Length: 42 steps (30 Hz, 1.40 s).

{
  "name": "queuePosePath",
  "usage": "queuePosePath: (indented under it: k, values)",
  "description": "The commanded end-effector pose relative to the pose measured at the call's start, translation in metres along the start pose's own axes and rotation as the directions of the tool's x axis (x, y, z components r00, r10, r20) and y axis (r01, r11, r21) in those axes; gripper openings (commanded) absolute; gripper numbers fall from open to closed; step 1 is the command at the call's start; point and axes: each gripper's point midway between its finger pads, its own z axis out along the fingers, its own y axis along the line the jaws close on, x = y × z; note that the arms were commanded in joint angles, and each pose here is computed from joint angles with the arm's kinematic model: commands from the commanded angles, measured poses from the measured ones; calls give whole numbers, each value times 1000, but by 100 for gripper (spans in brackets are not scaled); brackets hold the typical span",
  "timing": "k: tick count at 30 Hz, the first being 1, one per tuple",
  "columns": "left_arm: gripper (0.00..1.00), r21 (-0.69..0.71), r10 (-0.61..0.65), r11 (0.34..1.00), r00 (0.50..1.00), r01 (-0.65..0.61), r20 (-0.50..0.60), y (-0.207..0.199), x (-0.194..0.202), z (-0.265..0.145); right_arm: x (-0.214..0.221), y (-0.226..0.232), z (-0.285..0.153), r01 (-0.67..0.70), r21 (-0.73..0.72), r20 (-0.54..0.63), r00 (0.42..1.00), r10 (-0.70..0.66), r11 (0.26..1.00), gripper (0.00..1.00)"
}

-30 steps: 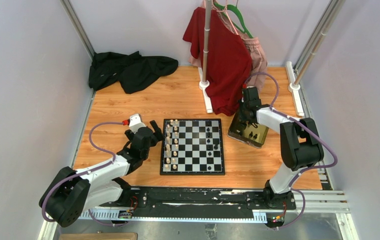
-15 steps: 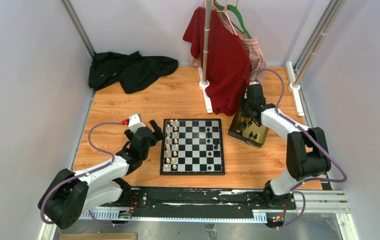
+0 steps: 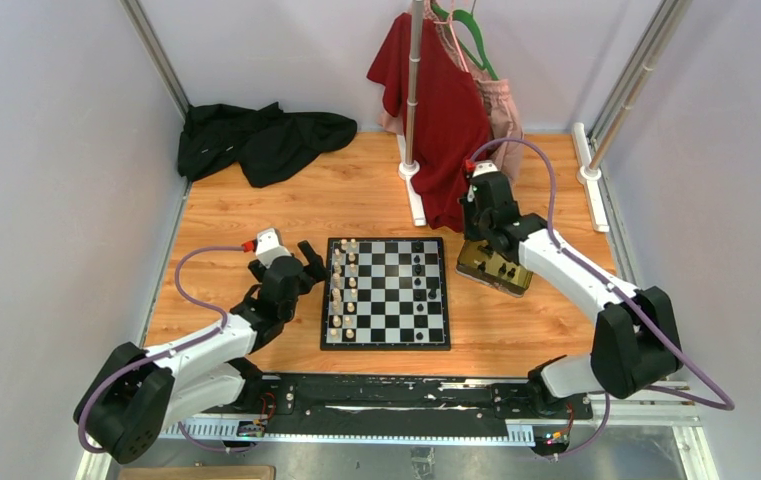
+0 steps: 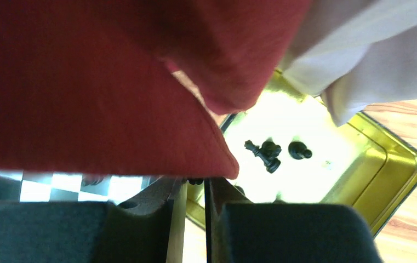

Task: Set up the chess pieces on the board
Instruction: Pick up the chess piece from the storage box, then place the chess piece on the chessboard.

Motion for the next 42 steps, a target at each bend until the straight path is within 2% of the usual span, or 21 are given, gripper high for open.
queuePosePath:
  k: [1,15,42]
  values:
    - [100,9,-20,1000,999,20,27,-2,-5,-2,0,16,-11,70,-10,-27,997,-70,998,6]
    - [100,5,-16,1000,999,16,34,-1,-6,-2,10,67,8,146,-121,-84,984,-157,982,6]
    - [100,-29,4,1000,1000,-3,21,5,0,2,37,91,63,162,-193,-204,958,-201,968,8]
